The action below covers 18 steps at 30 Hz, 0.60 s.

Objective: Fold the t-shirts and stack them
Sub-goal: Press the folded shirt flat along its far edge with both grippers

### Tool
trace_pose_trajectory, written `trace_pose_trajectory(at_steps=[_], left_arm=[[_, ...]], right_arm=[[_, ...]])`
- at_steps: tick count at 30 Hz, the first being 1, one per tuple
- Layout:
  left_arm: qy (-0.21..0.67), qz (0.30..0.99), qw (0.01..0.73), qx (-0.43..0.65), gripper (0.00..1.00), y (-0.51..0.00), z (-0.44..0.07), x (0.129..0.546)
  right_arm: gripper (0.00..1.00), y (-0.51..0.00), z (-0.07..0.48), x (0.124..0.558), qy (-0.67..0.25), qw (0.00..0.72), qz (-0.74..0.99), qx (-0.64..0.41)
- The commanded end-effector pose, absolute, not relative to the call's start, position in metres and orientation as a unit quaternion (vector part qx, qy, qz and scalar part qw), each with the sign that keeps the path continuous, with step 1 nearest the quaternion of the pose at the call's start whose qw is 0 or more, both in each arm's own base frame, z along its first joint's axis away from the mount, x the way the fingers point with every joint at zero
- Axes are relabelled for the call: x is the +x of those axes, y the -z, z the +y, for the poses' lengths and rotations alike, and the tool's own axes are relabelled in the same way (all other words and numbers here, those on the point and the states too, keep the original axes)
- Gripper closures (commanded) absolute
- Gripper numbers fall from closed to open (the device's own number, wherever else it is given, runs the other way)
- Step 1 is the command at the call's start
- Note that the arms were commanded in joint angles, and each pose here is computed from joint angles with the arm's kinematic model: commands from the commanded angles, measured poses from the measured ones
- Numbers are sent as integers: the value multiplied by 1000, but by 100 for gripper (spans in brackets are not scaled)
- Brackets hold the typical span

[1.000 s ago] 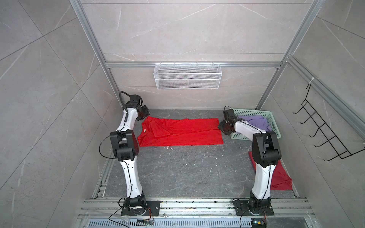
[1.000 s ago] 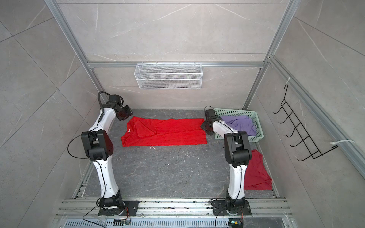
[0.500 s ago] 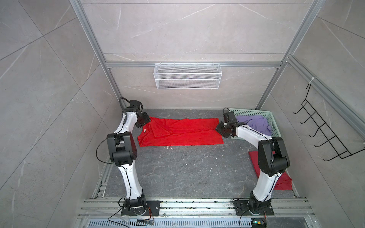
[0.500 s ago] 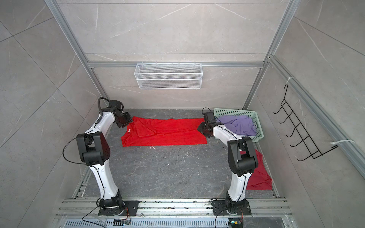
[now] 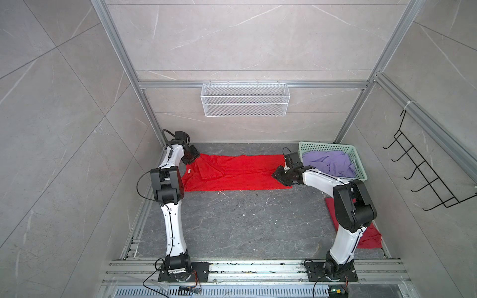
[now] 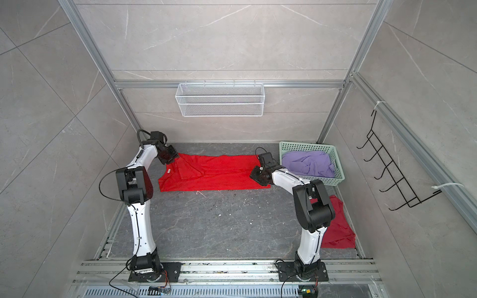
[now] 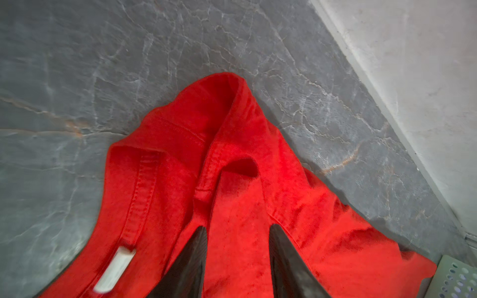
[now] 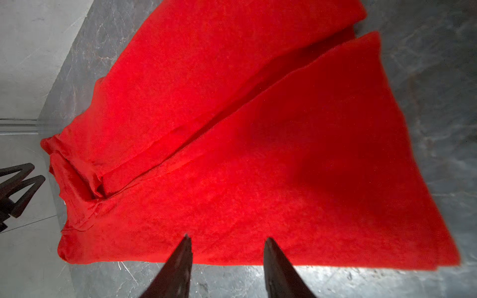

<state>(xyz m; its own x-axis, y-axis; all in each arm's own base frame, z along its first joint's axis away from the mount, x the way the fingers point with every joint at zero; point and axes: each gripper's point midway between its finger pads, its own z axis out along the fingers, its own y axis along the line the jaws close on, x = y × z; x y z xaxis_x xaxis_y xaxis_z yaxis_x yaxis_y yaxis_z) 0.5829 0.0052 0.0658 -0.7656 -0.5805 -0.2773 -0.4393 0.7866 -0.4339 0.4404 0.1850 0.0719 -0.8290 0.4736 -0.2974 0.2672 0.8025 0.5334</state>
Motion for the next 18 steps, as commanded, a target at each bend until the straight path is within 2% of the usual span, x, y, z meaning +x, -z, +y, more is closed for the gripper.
trace_pose_trajectory(at_steps=[1,8,11,16,18], left_arm=[[190,918,209,-277,57,-68,-3,592],[195,917,222,-267,57,-56,-13,598],[196,917,225,-266,61,-53,-16,598],[203,913,232,-267,77,-51,-19,601],[204,912,236,-267,88,-52,-19,602]], right_arm=[[53,-57,183,437,-235,200,928,207],[52,-50,179,435,-220,193,933,209],[53,-47,178,434,-214,191,935,210],[52,-44,177,433,-209,187,936,212],[53,-42,176,433,-207,186,936,214]])
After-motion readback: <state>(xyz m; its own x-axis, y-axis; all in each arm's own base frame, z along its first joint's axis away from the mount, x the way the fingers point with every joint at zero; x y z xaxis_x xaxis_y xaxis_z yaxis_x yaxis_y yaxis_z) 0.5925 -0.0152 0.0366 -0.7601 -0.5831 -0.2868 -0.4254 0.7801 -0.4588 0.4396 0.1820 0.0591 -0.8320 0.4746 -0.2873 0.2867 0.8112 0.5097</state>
